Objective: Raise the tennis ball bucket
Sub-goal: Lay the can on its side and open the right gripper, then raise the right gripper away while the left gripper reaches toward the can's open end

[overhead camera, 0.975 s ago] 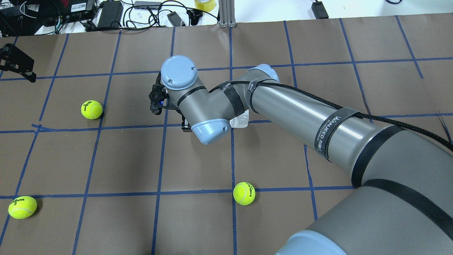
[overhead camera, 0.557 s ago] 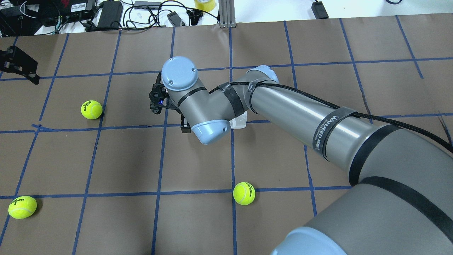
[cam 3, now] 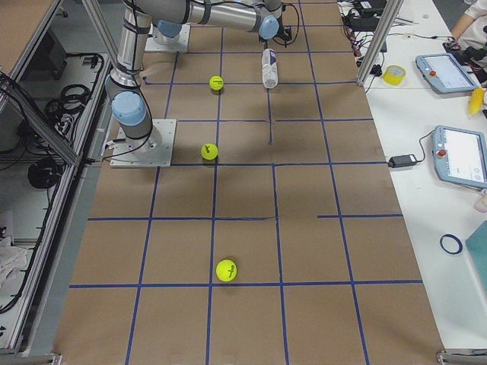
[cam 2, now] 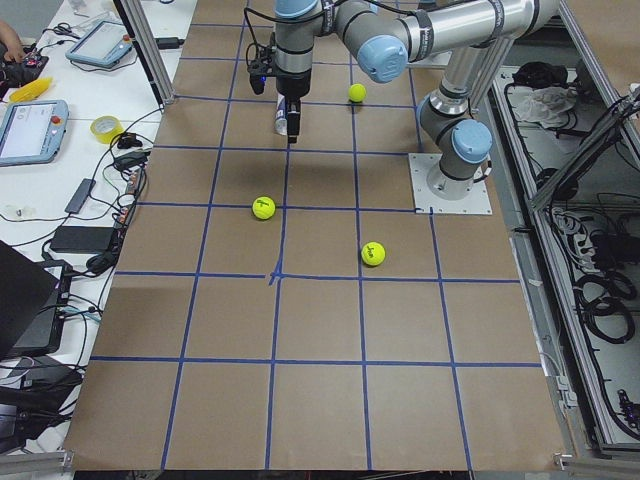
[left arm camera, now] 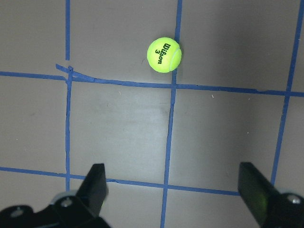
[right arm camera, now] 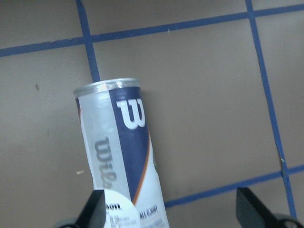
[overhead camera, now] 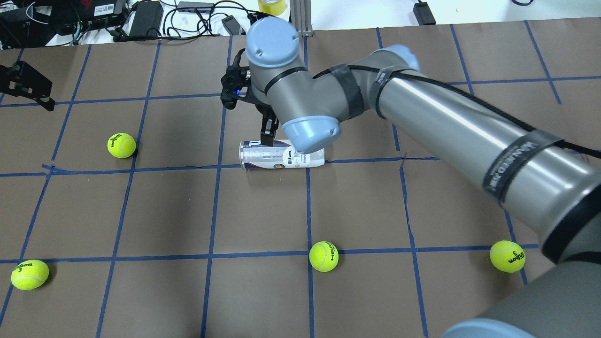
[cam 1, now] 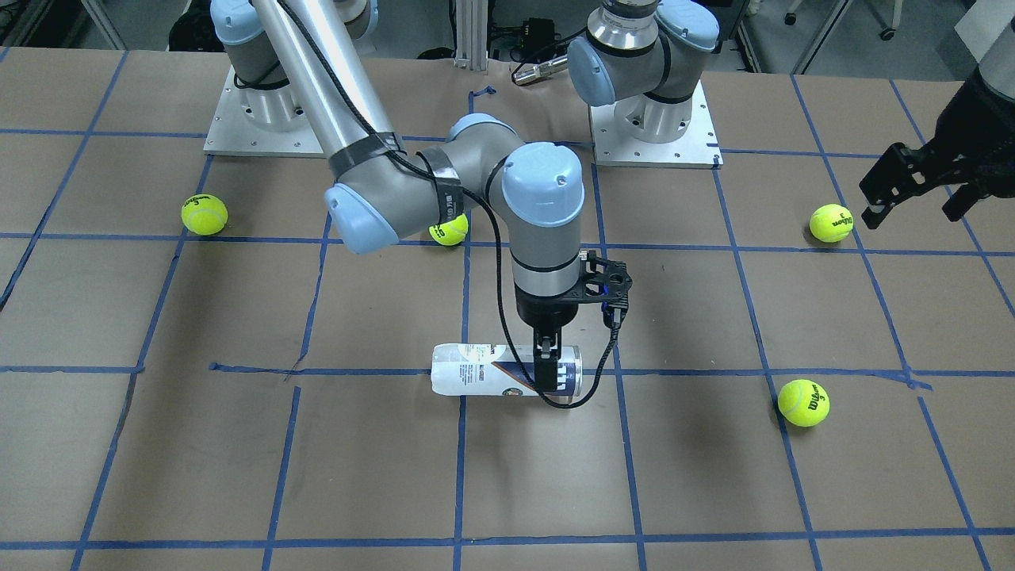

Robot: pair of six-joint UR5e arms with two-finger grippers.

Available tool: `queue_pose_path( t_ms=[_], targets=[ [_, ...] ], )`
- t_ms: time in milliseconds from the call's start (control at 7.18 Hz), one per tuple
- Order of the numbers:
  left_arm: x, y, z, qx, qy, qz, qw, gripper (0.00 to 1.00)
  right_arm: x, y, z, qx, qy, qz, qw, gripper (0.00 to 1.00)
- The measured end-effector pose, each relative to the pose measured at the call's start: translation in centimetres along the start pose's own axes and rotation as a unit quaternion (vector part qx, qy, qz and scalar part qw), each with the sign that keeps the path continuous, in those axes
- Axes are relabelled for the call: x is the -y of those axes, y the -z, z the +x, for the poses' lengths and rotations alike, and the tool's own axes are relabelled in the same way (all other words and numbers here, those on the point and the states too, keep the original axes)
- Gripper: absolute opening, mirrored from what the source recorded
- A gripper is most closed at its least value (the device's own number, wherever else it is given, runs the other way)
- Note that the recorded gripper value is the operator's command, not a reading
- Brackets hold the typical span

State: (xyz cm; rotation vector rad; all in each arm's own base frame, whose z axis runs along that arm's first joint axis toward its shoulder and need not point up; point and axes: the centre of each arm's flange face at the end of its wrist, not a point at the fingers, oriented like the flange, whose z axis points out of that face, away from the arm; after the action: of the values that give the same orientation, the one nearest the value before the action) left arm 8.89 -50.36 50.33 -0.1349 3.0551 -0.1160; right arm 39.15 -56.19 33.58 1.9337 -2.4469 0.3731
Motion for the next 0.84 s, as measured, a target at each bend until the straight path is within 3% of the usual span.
queue_pose_path(
  t_ms=[279,418,557,836],
  targets=[
    [1.0,-1.6,2.1,-0.033,0.016,-0.004,0.9993,1.0,-8.2,7.2,4.7,0.023,-0.09,-0.007,0.9956,1.0],
    [2.2,-3.1,4.6,-0.08,0.014,0.002,0.9967,1.0,-12.5,11.2,5.6,0.035,-0.159,-0.022,0.9863,1.0],
    [3.3,-5.1,6.8,-0.134,0.014,0.005,0.9908,1.0,-15.9,14.7,5.5,0.042,-0.236,-0.038,0.9702,1.0],
    [5.1,-10.4,10.2,-0.247,0.023,0.009,0.9688,1.0,-19.7,19.3,4.3,0.023,-0.378,-0.076,0.9225,1.0]
  ],
)
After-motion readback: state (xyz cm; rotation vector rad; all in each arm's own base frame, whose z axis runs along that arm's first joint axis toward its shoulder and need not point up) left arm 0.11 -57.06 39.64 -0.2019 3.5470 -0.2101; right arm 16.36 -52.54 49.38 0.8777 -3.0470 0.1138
